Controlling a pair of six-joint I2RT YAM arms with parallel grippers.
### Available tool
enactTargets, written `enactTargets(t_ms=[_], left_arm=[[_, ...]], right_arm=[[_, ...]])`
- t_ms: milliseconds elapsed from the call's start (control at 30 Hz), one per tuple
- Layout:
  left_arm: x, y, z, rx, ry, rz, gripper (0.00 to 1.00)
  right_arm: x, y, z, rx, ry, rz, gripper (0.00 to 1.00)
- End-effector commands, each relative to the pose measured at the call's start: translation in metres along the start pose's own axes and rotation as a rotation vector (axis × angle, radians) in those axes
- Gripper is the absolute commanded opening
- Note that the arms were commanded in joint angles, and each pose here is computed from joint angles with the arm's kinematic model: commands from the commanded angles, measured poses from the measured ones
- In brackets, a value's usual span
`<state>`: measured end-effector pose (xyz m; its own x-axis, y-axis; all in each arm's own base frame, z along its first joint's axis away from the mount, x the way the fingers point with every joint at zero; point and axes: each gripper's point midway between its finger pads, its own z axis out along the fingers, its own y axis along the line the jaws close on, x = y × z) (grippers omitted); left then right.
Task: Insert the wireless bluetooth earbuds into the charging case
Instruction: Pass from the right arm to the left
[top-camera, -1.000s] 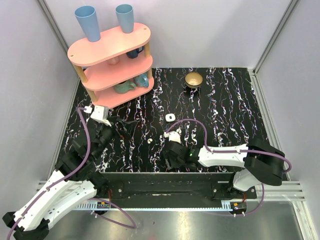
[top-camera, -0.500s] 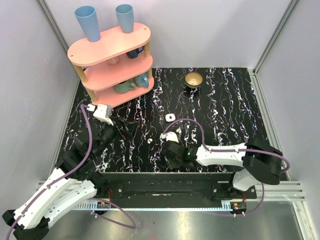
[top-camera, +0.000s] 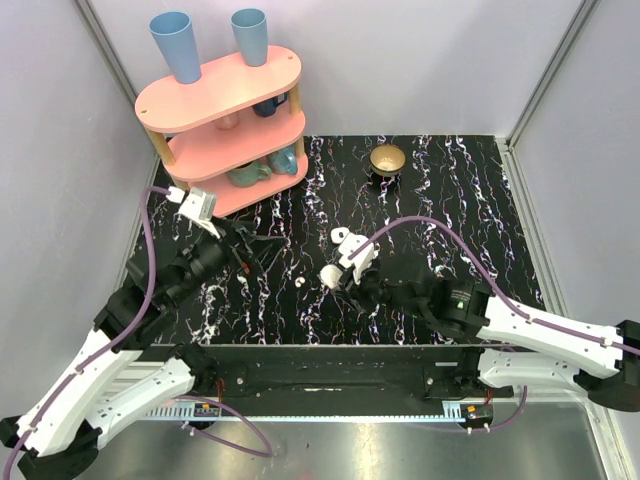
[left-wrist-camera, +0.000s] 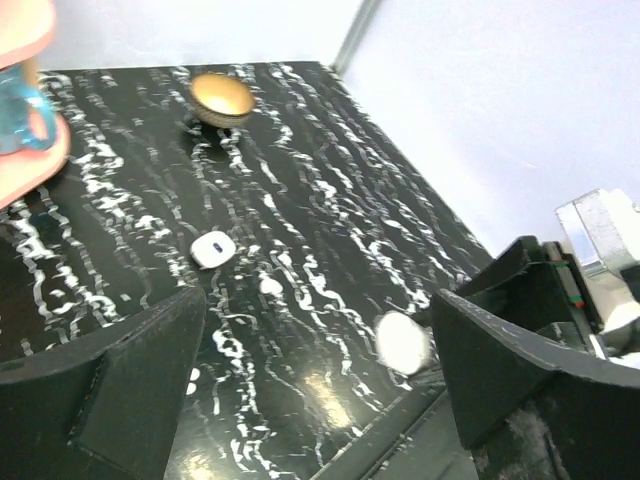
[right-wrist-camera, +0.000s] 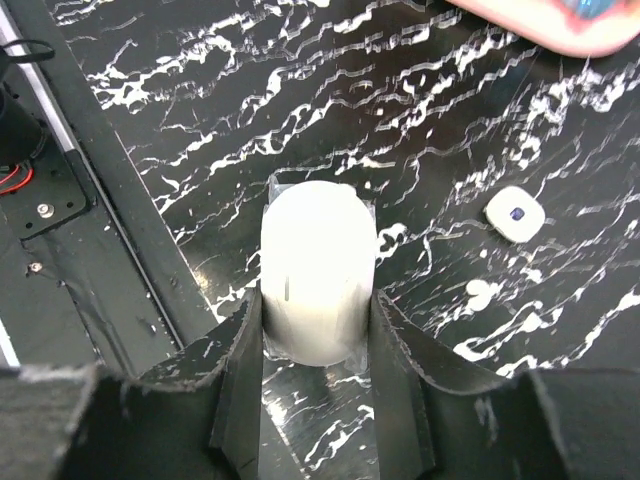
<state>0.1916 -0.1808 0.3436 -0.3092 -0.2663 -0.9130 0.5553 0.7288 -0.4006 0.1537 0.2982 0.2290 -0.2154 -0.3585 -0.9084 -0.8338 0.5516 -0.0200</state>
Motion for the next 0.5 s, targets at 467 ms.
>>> enactTargets(t_ms=[467], left_arm=[[0.042,-0.066,0.036,0.322,0.342,-0.120,0.99]], right_arm=[[-0.064,-0.001,-0.031,-0.038,-0.207,-0.315,0.10]])
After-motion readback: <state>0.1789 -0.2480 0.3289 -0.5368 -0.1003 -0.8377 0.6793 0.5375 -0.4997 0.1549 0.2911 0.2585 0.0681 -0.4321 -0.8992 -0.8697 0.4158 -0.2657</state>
